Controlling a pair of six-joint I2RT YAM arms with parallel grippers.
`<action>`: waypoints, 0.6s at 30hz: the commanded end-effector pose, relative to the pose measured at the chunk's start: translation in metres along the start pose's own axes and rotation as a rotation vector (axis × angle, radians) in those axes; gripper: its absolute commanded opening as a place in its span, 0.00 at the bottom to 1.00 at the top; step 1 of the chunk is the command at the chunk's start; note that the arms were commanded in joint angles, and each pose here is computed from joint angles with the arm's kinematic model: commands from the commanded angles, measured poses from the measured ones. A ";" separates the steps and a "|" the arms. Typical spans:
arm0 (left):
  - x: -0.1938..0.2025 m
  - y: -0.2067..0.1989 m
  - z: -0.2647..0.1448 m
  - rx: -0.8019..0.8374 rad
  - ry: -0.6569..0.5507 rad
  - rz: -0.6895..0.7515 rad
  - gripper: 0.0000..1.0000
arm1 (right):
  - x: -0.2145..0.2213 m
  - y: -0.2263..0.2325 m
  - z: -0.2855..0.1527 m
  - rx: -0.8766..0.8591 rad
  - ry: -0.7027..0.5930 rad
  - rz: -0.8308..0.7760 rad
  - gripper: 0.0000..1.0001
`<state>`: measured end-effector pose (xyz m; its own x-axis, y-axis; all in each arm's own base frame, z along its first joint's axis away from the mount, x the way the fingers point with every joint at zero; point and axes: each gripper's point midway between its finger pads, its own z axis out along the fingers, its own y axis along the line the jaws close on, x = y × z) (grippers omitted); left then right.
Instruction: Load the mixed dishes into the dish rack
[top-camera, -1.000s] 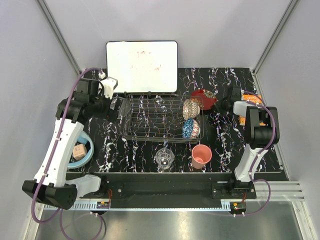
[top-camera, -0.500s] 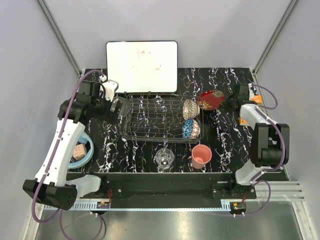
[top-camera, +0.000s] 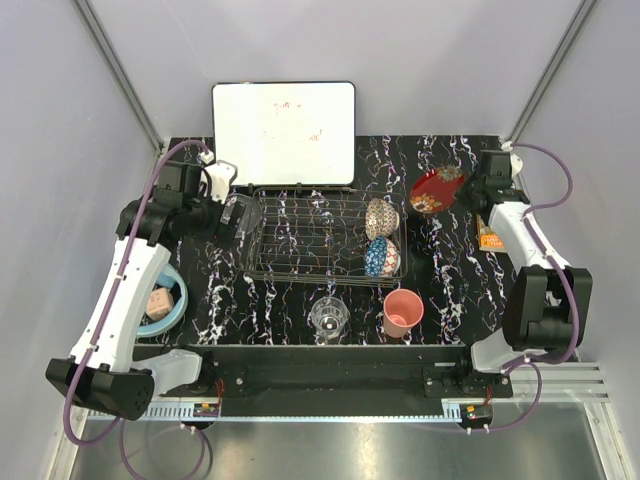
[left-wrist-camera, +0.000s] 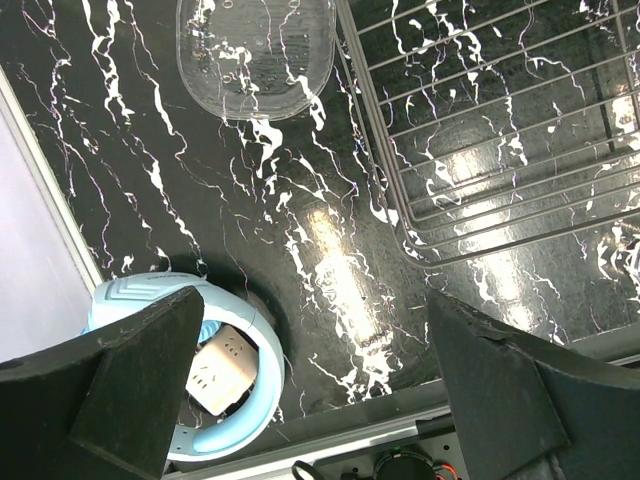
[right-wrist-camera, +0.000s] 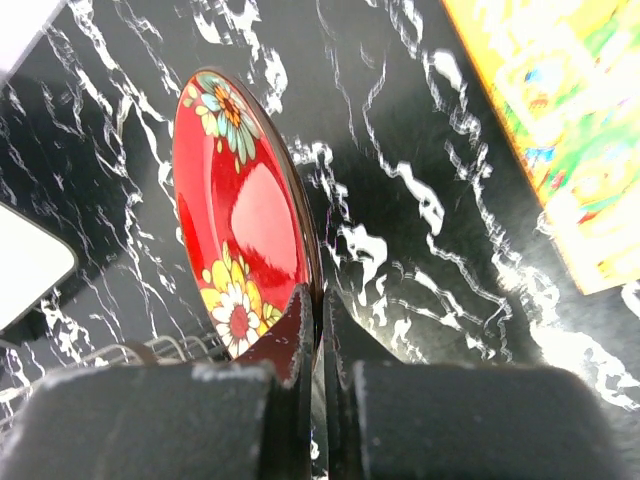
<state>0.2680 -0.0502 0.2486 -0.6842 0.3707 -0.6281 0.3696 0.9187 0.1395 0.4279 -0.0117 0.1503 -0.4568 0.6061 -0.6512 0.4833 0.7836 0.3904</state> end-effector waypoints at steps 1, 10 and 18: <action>-0.006 0.007 -0.004 -0.035 -0.045 0.013 0.97 | -0.093 0.045 -0.060 -0.110 -0.282 -0.032 0.00; -0.003 0.009 -0.004 -0.046 -0.039 0.020 0.97 | -0.135 0.108 -0.136 -0.237 -0.506 -0.253 0.00; -0.001 0.008 -0.002 -0.045 -0.045 0.023 0.95 | -0.106 0.181 -0.198 -0.377 -0.666 -0.587 0.00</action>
<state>0.2643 -0.0471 0.2410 -0.6872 0.3870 -0.6148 0.3765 0.9135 0.1541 0.4273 0.0807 0.3342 -0.2248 0.1176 -0.9673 0.0425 0.9929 0.1109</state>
